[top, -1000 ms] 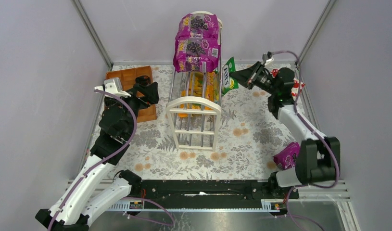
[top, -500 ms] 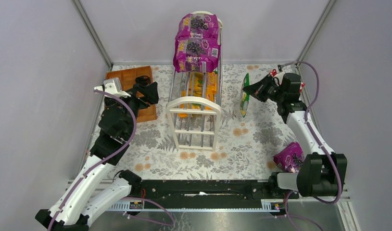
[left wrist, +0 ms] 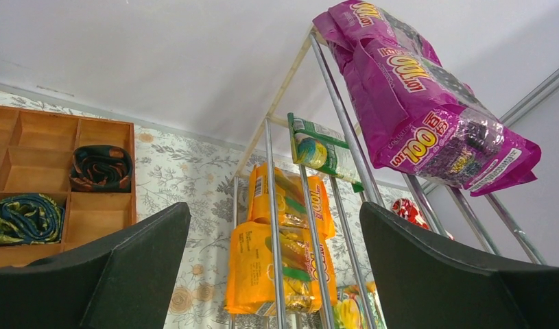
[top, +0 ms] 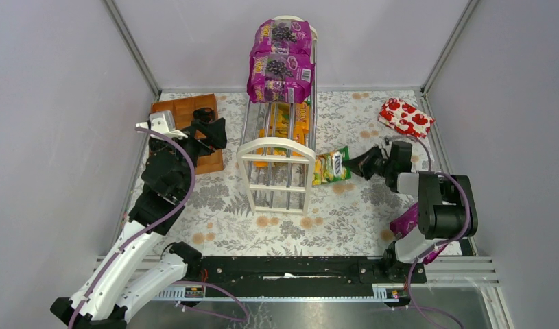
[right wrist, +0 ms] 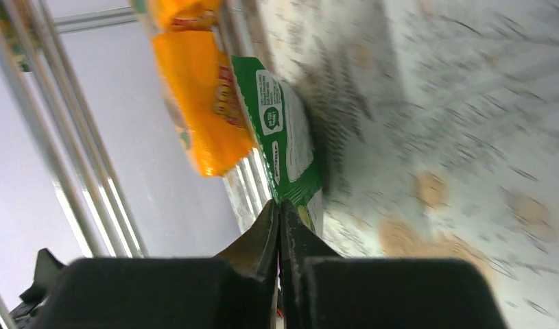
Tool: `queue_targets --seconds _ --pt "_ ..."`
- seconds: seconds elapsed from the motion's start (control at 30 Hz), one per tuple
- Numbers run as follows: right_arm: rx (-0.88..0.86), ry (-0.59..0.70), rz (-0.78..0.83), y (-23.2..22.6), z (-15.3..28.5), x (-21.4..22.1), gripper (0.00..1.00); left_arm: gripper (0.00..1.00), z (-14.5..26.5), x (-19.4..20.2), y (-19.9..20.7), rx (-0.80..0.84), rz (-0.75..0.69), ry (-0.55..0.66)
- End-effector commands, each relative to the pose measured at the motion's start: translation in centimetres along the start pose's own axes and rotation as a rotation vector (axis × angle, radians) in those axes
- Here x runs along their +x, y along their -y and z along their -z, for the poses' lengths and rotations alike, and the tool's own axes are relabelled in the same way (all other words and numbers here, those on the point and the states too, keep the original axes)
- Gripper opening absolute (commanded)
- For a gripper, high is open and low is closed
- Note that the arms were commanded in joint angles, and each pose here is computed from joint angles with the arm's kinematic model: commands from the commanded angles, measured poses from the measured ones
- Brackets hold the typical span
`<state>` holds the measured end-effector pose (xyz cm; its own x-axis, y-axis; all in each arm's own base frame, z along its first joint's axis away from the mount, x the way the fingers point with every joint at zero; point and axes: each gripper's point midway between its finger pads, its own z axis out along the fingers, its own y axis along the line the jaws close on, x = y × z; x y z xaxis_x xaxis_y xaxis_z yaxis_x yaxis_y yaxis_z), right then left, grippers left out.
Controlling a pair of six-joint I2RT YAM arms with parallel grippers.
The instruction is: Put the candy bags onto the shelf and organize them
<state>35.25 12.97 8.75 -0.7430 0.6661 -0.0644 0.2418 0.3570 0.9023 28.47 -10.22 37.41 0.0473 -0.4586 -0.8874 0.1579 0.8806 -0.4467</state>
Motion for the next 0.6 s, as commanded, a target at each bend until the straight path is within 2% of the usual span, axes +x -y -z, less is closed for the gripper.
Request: queue_targets --seconds 0.0,0.13,0.3,0.43,0.57 --pt "-0.039 -0.001 0.055 1.7 0.6 1.0 0.08 0.99 0.0 -0.3 0.5 0.022 0.008 0.007" --pt "-0.004 -0.079 0.041 3.9 0.2 1.4 0.35 0.99 -0.1 -0.2 0.6 0.026 0.008 0.002" --pt "0.017 -0.123 0.019 5.7 -0.4 1.7 0.59 0.99 -0.1 -0.2 0.4 0.017 0.003 0.005" --pt "0.057 -0.181 0.021 7.7 -1.0 2.3 0.69 0.99 -0.1 -0.2 0.5 0.02 0.004 0.002" --pt "0.002 -0.25 0.009 7.5 -2.2 3.4 0.69 0.99 -0.2 -0.1 0.6 0.026 0.005 -0.002"
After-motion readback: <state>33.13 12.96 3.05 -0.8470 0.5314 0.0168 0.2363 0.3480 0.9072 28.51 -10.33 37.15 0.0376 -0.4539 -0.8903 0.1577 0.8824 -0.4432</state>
